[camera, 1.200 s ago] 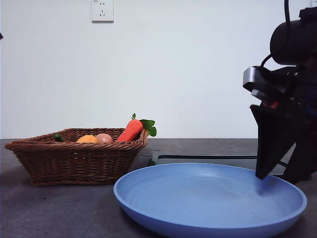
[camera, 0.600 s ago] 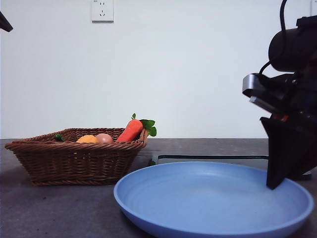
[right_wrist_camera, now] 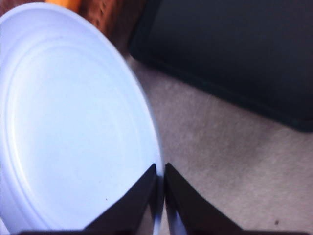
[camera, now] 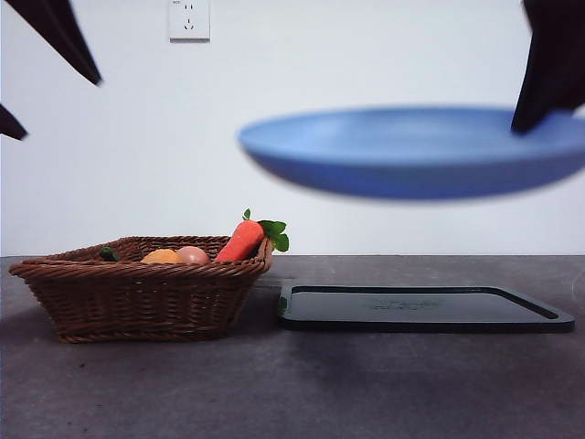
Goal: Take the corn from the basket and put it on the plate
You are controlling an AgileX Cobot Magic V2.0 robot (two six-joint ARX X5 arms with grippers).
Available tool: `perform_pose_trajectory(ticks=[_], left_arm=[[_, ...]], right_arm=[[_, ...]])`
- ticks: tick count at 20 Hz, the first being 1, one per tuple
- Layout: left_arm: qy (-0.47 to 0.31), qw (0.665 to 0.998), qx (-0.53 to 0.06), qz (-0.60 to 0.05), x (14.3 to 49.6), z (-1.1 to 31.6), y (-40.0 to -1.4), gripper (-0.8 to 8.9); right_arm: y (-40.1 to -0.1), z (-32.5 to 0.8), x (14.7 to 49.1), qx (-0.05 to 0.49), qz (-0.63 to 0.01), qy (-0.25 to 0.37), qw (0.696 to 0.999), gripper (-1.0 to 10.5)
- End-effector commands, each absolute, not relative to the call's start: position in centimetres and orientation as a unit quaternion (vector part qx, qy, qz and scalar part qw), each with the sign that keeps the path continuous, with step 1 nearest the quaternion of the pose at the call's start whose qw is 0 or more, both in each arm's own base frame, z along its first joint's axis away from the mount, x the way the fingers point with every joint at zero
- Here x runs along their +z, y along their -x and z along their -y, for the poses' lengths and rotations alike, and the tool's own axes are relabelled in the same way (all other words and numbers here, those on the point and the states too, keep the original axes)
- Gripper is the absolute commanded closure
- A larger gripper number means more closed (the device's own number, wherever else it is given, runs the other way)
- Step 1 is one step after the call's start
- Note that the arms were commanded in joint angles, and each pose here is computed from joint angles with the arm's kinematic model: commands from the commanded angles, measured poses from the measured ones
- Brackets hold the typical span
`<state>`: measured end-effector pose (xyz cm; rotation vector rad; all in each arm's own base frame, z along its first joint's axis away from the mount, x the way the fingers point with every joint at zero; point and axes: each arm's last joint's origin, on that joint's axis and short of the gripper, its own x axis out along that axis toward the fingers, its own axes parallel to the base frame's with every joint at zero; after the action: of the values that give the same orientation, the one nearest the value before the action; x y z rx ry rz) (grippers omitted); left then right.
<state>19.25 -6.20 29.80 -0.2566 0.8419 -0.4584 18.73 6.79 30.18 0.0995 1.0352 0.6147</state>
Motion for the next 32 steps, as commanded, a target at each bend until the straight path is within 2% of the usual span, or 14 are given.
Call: perform_pose_trajectory(ticks=[1,5,10,14,17,18,22,27,29,32], left_arm=[[0.095,0.879,-0.203,-0.421,29.9,8.0,-21.7,3.85],[0.046,0.868,-0.175,-0.462,28.3,11.3,-25.9,3.85],[0.006,0.838,-0.160,-0.521,24.3,15.0,-30.3,3.85],[-0.024,0.812,-0.139,-0.566,20.9,16.3,-31.4,3.85],[-0.033,0.806,-0.132,-0.576,19.6,16.8,-31.6,3.86],[-0.033,0.806,-0.133,-0.576,19.6,16.9,-31.6,4.01],[-0.034,0.803,-0.131,-0.580,19.6,16.9,-31.5,6.19],[-0.028,0.814,-0.136,-0.564,21.2,16.7,-31.2,6.34],[-0.008,0.834,-0.140,-0.533,23.6,16.3,-30.4,6.34],[0.017,0.866,-0.167,-0.470,28.6,15.3,-28.1,6.34]], right_arm=[[-18.2,-6.3,32.7,0.294,-0.446,-0.044,0.844,9.4],[-16.9,-5.3,35.4,0.286,-0.403,-0.048,0.868,9.4],[-15.7,-4.6,36.3,0.279,-0.385,-0.051,0.878,9.4],[-15.7,-4.6,36.3,0.281,-0.386,-0.046,0.877,9.4],[-15.7,-4.7,36.3,0.283,-0.384,-0.042,0.878,9.4],[-15.7,-4.7,36.3,0.283,-0.384,-0.042,0.878,9.4],[-15.7,-4.7,36.3,0.284,-0.383,-0.040,0.878,9.4],[-15.8,-4.7,36.3,0.282,-0.384,-0.040,0.878,9.4],[-16.2,-4.5,36.0,0.247,-0.392,-0.029,0.886,9.4],[-18.6,-5.0,34.6,0.231,-0.429,-0.032,0.873,9.4]])
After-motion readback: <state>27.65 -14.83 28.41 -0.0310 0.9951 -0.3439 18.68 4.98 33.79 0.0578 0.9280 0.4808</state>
